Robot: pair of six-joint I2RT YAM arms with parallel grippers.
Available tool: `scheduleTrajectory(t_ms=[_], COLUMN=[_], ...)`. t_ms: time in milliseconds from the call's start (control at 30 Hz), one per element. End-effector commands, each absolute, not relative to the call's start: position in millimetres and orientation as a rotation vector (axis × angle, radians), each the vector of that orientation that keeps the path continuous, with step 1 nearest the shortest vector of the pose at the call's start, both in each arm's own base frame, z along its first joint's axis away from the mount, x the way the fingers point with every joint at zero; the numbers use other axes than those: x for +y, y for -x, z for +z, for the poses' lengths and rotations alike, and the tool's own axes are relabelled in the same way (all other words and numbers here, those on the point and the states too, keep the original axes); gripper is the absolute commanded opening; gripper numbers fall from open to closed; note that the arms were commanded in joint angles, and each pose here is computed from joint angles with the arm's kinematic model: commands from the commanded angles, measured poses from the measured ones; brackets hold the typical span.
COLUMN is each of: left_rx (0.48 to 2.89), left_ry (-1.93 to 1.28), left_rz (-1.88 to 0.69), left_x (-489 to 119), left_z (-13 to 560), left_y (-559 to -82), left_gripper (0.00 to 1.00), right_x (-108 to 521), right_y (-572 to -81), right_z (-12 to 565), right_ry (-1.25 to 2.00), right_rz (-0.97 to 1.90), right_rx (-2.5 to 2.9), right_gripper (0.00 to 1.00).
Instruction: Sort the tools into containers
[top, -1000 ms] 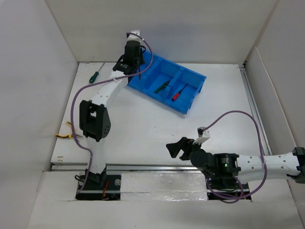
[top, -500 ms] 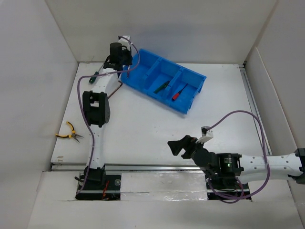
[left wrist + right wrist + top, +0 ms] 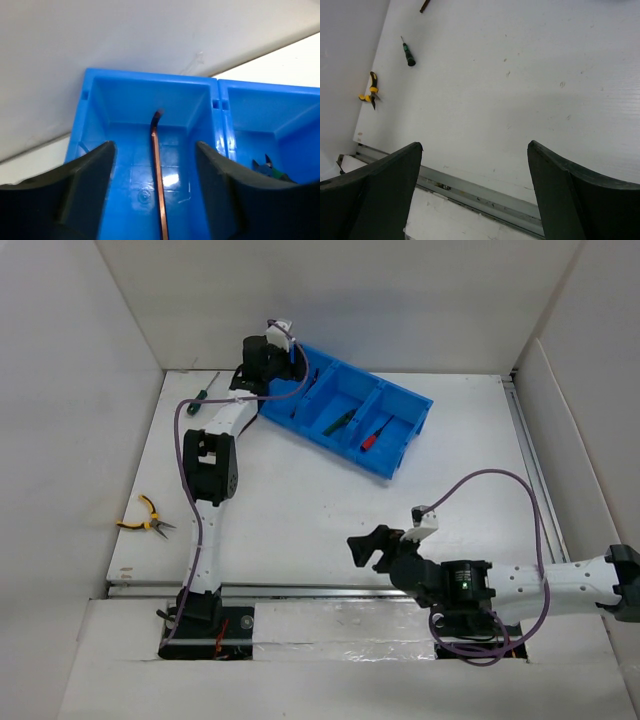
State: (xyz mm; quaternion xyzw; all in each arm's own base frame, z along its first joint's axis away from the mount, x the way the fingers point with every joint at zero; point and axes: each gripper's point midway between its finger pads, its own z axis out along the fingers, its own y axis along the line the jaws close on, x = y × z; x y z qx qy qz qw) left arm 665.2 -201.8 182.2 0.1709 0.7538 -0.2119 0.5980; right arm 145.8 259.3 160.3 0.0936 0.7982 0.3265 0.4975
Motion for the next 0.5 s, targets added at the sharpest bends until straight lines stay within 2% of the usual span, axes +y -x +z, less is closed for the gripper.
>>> scheduleTrajectory(t_ms=[0, 133, 233, 367, 467], left_rx=[1.65, 1.654, 1.612, 1.566, 1.575], left_ry=[-0.407, -0.417, -0.415, -0.345, -0.268], left_rz=[-0.509, -0.51, -0.471, -0.296, -0.142], left_x=[-202.3, -201.9, -194.0, -157.6, -126.8], left_z=[206.6, 216.6, 264.2, 315.5, 318.9], left_y=[-670.7, -664.9, -649.6, -633.1, -618.7], left_gripper=[0.67, 0.7, 0.7, 0.71, 0.7], right_x=[256.8, 255.7, 255.7, 260.9, 264.0], right_y=[-152.6, -150.7, -149.1, -143.4, -139.8], right_z=[192.1, 194.4, 196.3, 199.3, 201.4], right_ry=[-0.329, -0.327, -0.32, -0.282, -0.254], right_rz=[0.838, 0.872, 0.893, 0.937, 0.972], right_rx=[1.85, 1.845, 1.844, 1.859, 1.857], right_gripper=[0.91, 0.91, 0.9, 0.9, 0.9])
